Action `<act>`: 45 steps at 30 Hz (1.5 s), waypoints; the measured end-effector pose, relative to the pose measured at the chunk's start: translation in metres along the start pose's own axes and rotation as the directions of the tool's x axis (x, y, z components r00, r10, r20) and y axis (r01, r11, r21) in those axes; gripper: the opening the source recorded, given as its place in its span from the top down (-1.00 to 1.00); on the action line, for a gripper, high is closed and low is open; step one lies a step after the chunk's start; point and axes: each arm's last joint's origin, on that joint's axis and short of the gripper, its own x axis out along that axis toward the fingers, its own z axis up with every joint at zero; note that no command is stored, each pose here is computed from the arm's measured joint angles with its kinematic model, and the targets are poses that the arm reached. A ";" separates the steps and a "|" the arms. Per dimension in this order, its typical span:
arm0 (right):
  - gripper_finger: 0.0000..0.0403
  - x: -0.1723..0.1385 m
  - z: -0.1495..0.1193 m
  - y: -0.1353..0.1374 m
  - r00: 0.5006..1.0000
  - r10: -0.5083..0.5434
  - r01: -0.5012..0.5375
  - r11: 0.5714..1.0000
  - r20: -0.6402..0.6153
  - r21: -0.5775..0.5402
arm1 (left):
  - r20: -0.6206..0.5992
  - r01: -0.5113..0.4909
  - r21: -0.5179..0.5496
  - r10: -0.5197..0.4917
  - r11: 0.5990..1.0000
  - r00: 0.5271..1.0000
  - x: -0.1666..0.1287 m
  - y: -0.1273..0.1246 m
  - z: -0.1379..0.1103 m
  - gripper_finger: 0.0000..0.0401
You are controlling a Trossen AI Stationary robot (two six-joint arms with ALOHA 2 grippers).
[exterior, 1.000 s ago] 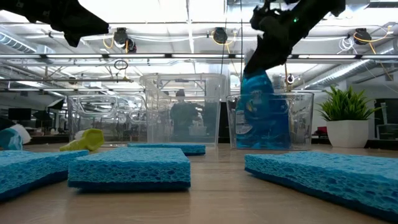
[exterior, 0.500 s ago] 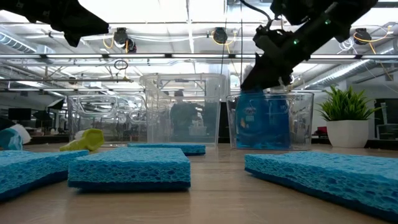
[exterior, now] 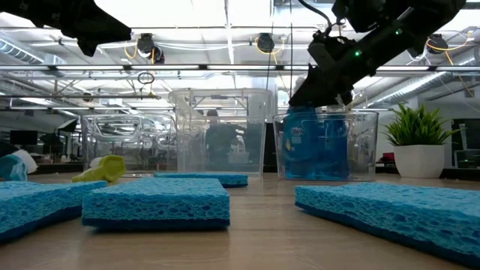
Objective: Pick & Place Kitchen Sink Supplies
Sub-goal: Put the blue dish soap into the right transparent bin
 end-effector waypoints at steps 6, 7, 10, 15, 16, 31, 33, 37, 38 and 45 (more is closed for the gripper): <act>0.27 0.000 0.000 0.000 1.000 0.010 -0.010 1.000 -0.006 0.000 | 0.000 0.000 0.000 0.000 1.000 1.000 0.000 0.000 0.000 0.62; 0.27 0.000 -0.001 0.000 1.000 0.010 -0.010 1.000 -0.008 -0.001 | 0.000 0.000 0.000 0.000 1.000 1.000 0.000 0.000 0.000 0.62; 0.26 0.000 -0.001 0.000 1.000 0.023 -0.023 1.000 -0.017 -0.005 | 0.000 0.000 0.000 0.000 1.000 1.000 0.000 0.000 0.000 0.62; 0.25 0.000 -0.002 0.002 0.999 0.033 -0.034 0.999 -0.025 -0.031 | 0.000 0.000 -0.001 0.000 1.000 1.000 0.000 0.000 0.000 0.62; 0.25 0.000 -0.003 0.002 0.999 0.034 -0.035 0.999 -0.028 -0.038 | 0.000 0.000 -0.001 0.000 1.000 1.000 0.000 0.000 0.000 0.62; 0.18 -0.001 -0.006 0.004 0.991 0.108 -0.114 0.990 -0.077 -0.081 | 0.000 0.000 -0.001 0.000 1.000 1.000 0.000 0.000 0.000 0.62; 0.15 -0.001 -0.006 0.004 0.991 0.107 -0.115 0.989 -0.077 -0.095 | 0.000 0.000 -0.001 0.000 1.000 1.000 0.000 0.000 0.000 0.62; 0.05 -0.001 -0.006 0.004 0.991 0.110 -0.118 0.987 -0.080 -0.109 | 0.000 0.000 -0.001 0.000 1.000 1.000 0.000 0.000 0.000 0.62; 0.02 -0.001 -0.006 0.004 0.991 0.110 -0.118 0.987 -0.079 -0.108 | 0.001 0.000 -0.001 0.000 1.000 1.000 0.000 0.000 0.000 0.62; -0.18 -0.001 -0.005 0.004 0.991 0.115 -0.123 0.987 -0.071 -0.107 | 0.001 0.000 -0.002 0.000 1.000 1.000 0.000 0.000 0.000 0.62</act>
